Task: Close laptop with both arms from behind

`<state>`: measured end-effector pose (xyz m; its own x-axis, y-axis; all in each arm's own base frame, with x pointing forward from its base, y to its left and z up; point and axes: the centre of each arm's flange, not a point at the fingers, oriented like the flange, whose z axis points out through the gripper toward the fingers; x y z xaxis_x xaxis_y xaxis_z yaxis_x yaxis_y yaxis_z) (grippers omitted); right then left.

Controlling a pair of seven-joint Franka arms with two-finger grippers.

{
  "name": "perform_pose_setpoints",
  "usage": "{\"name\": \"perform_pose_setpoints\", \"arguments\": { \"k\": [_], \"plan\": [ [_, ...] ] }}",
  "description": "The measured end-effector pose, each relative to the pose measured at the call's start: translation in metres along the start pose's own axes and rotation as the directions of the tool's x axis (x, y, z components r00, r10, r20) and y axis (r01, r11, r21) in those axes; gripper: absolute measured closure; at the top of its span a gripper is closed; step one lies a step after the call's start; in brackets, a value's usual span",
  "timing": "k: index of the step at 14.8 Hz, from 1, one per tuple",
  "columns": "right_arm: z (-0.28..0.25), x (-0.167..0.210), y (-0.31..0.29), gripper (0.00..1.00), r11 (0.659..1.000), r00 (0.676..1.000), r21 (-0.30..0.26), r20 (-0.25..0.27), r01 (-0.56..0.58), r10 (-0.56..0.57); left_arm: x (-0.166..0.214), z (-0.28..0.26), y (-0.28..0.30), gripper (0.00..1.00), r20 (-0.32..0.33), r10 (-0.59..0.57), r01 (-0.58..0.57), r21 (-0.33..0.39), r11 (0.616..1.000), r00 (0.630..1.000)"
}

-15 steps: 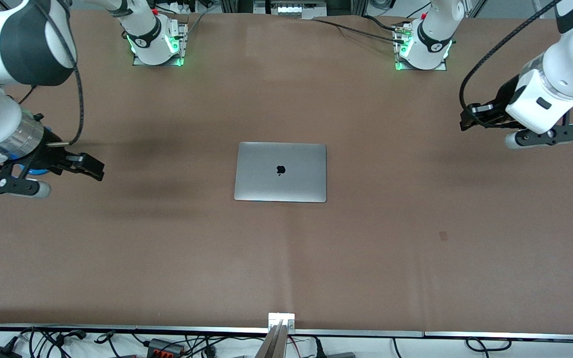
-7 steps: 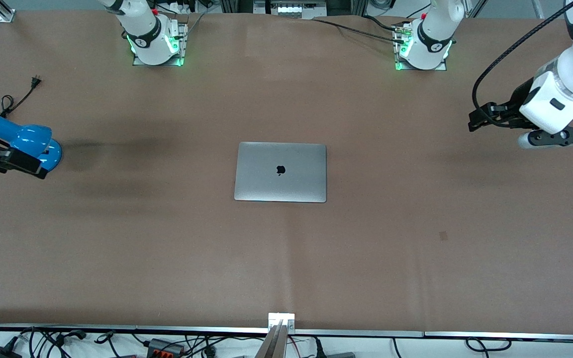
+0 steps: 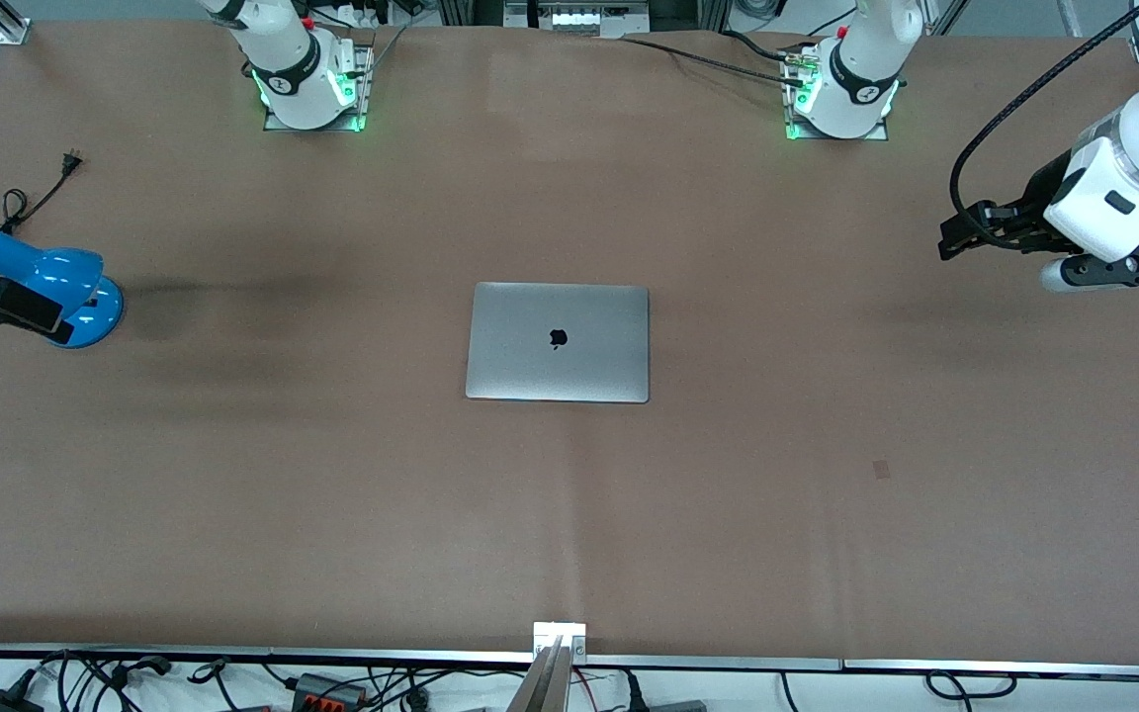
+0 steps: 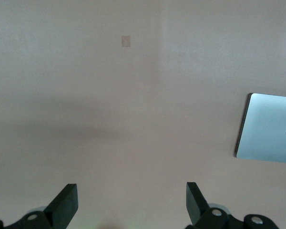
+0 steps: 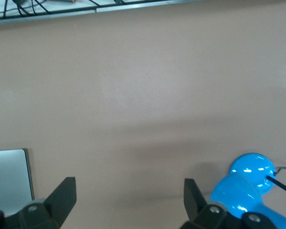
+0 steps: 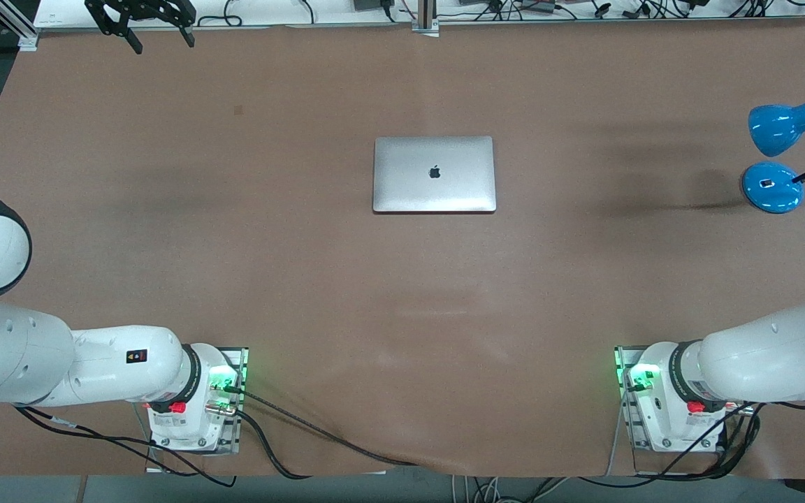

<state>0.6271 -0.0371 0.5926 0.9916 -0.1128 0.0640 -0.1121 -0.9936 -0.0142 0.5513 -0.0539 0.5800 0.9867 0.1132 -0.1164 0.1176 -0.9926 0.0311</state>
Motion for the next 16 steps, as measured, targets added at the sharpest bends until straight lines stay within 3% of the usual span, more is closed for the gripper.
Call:
{"name": "perform_pose_setpoints", "arguments": {
  "k": [3,9,16],
  "plan": [
    [0.003,-0.014,0.004,0.0,1.0,1.0,-0.026,0.014,0.009,-0.009,-0.001,-0.001,0.003,0.0,-0.002,0.005,-0.005,0.0,1.0,1.0],
    [0.009,-0.052,0.009,0.0,0.999,0.999,-0.016,0.015,0.035,-0.035,-0.001,-0.002,0.007,0.0,-0.004,0.012,-0.012,0.0,1.0,1.0],
    [-0.003,-0.061,0.01,0.0,0.999,0.999,-0.012,0.006,0.051,-0.051,-0.001,-0.002,0.006,0.0,-0.004,0.012,-0.012,0.0,1.0,1.0]
  ]
}}
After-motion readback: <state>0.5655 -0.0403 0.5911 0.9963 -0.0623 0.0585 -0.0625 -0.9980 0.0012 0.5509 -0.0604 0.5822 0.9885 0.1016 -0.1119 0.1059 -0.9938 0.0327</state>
